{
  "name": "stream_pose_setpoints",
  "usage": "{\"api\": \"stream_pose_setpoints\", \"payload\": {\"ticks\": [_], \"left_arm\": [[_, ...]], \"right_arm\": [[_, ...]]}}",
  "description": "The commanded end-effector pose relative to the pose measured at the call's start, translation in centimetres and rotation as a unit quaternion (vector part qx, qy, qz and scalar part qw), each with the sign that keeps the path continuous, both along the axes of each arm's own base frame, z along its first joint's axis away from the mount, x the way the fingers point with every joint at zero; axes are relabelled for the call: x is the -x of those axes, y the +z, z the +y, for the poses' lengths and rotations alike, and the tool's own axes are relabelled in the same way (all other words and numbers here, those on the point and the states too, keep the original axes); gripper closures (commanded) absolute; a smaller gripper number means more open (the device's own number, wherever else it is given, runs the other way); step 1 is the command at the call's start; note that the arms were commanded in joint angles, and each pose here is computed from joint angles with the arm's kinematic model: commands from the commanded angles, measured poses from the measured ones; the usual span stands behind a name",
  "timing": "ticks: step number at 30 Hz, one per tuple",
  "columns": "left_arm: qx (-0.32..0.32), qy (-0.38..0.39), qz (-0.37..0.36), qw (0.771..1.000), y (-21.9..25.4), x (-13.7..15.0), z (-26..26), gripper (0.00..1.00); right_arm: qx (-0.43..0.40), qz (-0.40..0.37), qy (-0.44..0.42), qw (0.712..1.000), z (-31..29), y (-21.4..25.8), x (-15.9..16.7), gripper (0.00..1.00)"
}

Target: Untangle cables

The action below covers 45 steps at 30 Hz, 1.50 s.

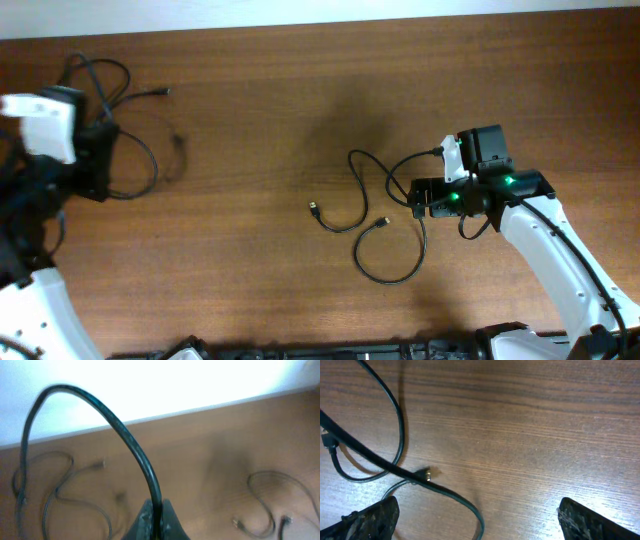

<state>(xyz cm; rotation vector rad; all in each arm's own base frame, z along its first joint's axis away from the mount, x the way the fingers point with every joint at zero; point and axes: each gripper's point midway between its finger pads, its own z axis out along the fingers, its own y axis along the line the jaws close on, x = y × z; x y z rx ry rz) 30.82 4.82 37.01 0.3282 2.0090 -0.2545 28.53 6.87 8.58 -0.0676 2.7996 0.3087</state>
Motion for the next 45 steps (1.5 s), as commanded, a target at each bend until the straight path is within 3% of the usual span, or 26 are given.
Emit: {"api": "stream_pose_setpoints", "payload": {"ticks": [1,4,9,11,13,14,17,20,23,28,30,32,35,40,42,44,45], "left_arm": [[0.1,-0.131,-0.129,0.978,6.6,2.8,-2.8,1.0],[0.125,-0.151,-0.162,0.967,8.0,4.3,-1.9,1.0],[0.122,-0.093,-0.151,0.977,7.3,4.2,0.6,1.0],[0.111,0.003,-0.11,0.988,5.8,3.2,3.7,1.0],[0.107,0.17,-0.062,0.978,4.1,2.8,9.3,1.0],[0.123,0.26,-0.056,0.956,4.0,3.2,12.6,1.0],[0.214,0.367,-0.074,0.902,4.7,4.7,17.4,1.0],[0.274,0.489,-0.042,0.827,1.5,7.1,22.6,1.0],[0.282,0.571,0.035,0.77,-3.9,8.8,25.4,1.0],[0.35,0.582,0.176,0.713,-13.3,8.3,26.9,1.0],[0.361,0.577,0.215,0.701,-16.4,7.3,27.2,1.0],[0.331,0.58,0.235,0.706,-18.2,6.3,27.7,1.0],[0.222,0.598,0.257,0.726,-19.6,4.5,28.4,1.0],[0.09,0.607,0.224,0.757,-20.0,-2.3,28.1,1.0],[0.022,0.648,0.232,0.725,-20.9,-1.8,29.3,1.0],[0.006,0.654,0.275,0.705,-22.7,-0.2,29.1,1.0],[0.007,0.652,0.303,0.695,-23.8,0.7,28.8,0.95]], "right_arm": [[-0.002,-0.001,0.005,1.0,0.2,0.1,0.0,0.0],[-0.002,-0.001,0.005,1.0,0.2,0.1,0.0,0.0],[-0.002,-0.001,0.005,1.0,0.2,0.1,0.0,0.0],[-0.002,-0.001,0.005,1.0,0.2,0.1,0.0,0.0],[-0.002,-0.001,0.005,1.0,0.2,0.1,0.0,0.0],[-0.002,-0.001,0.005,1.0,0.2,0.1,0.0,0.0],[-0.002,-0.001,0.005,1.0,0.2,0.1,0.0,0.0],[-0.002,-0.001,0.005,1.0,0.2,0.1,0.0,0.0],[-0.002,-0.001,0.005,1.0,0.2,0.1,0.0,0.0],[-0.002,-0.001,0.005,1.0,0.2,0.1,0.0,0.0],[-0.002,-0.001,0.005,1.0,0.2,0.1,0.0,0.0],[-0.002,-0.001,0.005,1.0,0.2,0.1,0.0,0.0],[-0.002,-0.001,0.005,1.0,0.2,0.1,0.0,0.0],[-0.002,-0.001,0.005,1.0,0.2,0.1,0.0,0.0],[-0.002,-0.001,0.005,1.0,0.2,0.1,0.0,0.0],[-0.002,-0.001,0.005,1.0,0.2,0.1,0.0,0.0],[-0.002,-0.001,0.005,1.0,0.2,0.1,0.0,0.0]]}}
